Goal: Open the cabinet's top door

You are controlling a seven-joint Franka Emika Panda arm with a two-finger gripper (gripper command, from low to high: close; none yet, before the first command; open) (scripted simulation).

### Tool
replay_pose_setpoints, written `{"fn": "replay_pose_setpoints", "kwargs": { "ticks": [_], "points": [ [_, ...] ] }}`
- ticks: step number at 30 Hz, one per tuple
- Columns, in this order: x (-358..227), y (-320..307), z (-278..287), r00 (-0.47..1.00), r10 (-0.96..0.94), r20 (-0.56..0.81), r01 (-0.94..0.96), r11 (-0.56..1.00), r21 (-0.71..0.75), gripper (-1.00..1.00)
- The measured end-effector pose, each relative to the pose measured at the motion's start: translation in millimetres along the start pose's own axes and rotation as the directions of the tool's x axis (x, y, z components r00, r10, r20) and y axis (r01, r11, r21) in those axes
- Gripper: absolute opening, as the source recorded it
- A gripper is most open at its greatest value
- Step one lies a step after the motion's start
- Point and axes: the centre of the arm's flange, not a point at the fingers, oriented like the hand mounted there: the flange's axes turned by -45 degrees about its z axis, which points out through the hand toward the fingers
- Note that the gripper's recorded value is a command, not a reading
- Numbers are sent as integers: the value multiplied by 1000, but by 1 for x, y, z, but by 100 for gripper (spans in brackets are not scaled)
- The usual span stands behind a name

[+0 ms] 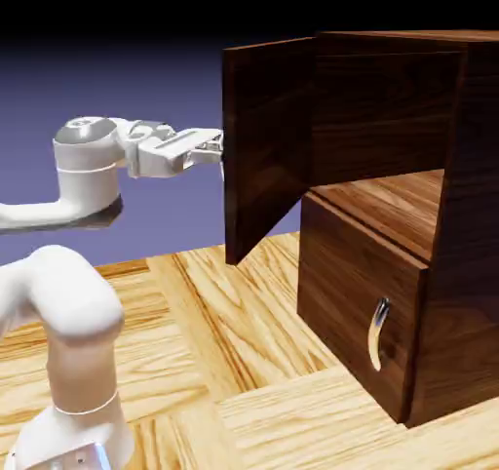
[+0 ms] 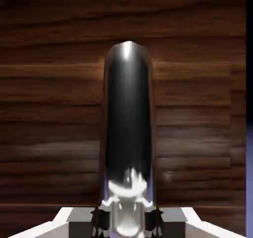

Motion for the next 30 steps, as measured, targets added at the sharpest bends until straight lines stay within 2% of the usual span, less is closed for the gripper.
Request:
{"fn": "replay_pose_setpoints", "kwargs": {
  "ticks": [16,29,30],
  "points": [
    [0,-84,-127,1000,0,0,0,923,-385,-100],
    [0,-173,-194,1000,0,0,0,776,-631,-100],
    [0,-180,-198,1000,0,0,0,763,-646,100]
  ]
}}
